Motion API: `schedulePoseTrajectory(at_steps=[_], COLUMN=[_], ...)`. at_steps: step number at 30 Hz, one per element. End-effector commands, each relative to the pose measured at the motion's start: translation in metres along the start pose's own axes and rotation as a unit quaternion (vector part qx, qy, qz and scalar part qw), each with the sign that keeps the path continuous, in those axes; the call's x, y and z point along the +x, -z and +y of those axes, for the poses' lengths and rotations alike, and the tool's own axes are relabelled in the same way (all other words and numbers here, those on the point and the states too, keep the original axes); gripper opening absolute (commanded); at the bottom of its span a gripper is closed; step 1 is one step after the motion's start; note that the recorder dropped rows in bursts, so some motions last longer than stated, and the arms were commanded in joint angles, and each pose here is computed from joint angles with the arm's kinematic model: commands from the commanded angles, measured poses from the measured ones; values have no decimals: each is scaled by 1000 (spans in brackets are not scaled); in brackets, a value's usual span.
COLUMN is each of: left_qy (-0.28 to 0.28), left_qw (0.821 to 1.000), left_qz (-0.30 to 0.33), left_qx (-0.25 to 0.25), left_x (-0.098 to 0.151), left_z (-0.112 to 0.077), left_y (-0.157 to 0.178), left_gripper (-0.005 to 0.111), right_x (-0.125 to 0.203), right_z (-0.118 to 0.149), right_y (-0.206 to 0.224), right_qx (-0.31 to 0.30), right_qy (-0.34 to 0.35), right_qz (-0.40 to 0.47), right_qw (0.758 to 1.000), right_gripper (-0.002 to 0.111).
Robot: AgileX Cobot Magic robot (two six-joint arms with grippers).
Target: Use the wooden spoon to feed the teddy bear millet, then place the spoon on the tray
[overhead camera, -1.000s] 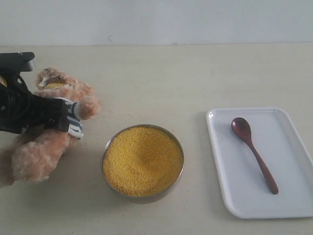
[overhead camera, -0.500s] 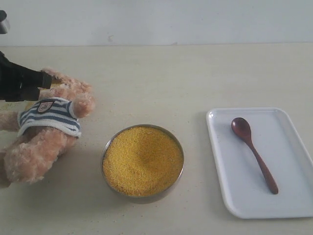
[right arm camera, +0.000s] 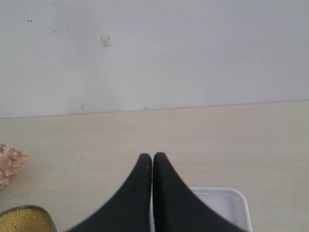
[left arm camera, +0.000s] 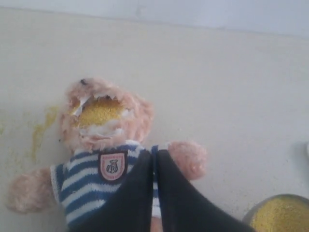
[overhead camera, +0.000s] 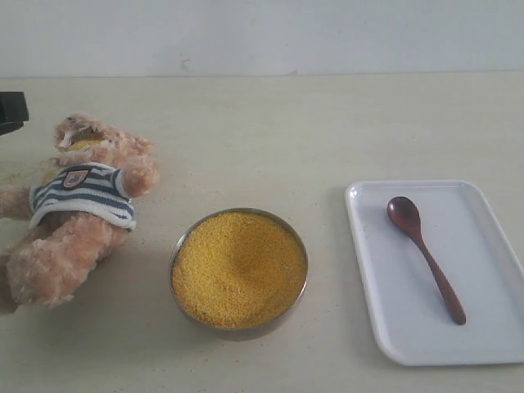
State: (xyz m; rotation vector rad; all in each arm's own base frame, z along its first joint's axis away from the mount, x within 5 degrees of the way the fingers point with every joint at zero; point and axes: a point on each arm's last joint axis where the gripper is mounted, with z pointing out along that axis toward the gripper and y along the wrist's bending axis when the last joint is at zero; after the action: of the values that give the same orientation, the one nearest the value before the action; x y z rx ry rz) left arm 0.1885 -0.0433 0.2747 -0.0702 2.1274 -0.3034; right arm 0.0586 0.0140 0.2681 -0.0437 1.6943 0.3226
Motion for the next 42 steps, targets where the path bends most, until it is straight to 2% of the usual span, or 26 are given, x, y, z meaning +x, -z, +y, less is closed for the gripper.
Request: schedulePoseTrajectory(at_steps=[1, 9, 19, 21, 22, 25, 29, 33, 36, 38, 40, 42], left_qy=[12, 10, 8, -7, -34, -51, -27, -16, -8, -4, 1, -4], left_qw=[998, 992, 989, 989, 988, 984, 976, 974, 976, 975, 978, 976], left_qz=[-51, -117, -140, -142, -146, -172, -204, -198, -186, -196, -172, -184], left_qx=[18, 39, 45, 40, 33, 17, -76, -111, -111, -109, -118, -116], left_x=[0, -5, -6, -6, -6, 1, 53, 108, 130, 133, 139, 139], left_z=[0, -2, -2, -1, -1, 6, 38, 55, 61, 61, 62, 62], left_y=[26, 61, 72, 72, 73, 85, 94, 82, 72, 73, 73, 75], left_gripper=[4, 4, 4, 4, 4, 4, 4, 4, 4, 4, 4, 4], right_x=[2, 2, 2, 2, 2, 2, 2, 2, 2, 2, 2, 2], right_z=[-1, -1, -1, -1, -1, -1, -1, -1, -1, -1, -1, -1], right_y=[0, 0, 0, 0, 0, 0, 0, 0, 0, 0, 0, 0], right_qx=[2, 2, 2, 2, 2, 2, 2, 2, 2, 2, 2, 2], right_qy=[-1, -1, -1, -1, -1, -1, -1, -1, -1, -1, -1, -1], right_qz=[2, 2, 2, 2, 2, 2, 2, 2, 2, 2, 2, 2], right_qw=[1000, 1000, 1000, 1000, 1000, 1000, 1000, 1000, 1000, 1000, 1000, 1000], right_gripper=[0, 0, 0, 0, 0, 0, 0, 0, 0, 0, 0, 0])
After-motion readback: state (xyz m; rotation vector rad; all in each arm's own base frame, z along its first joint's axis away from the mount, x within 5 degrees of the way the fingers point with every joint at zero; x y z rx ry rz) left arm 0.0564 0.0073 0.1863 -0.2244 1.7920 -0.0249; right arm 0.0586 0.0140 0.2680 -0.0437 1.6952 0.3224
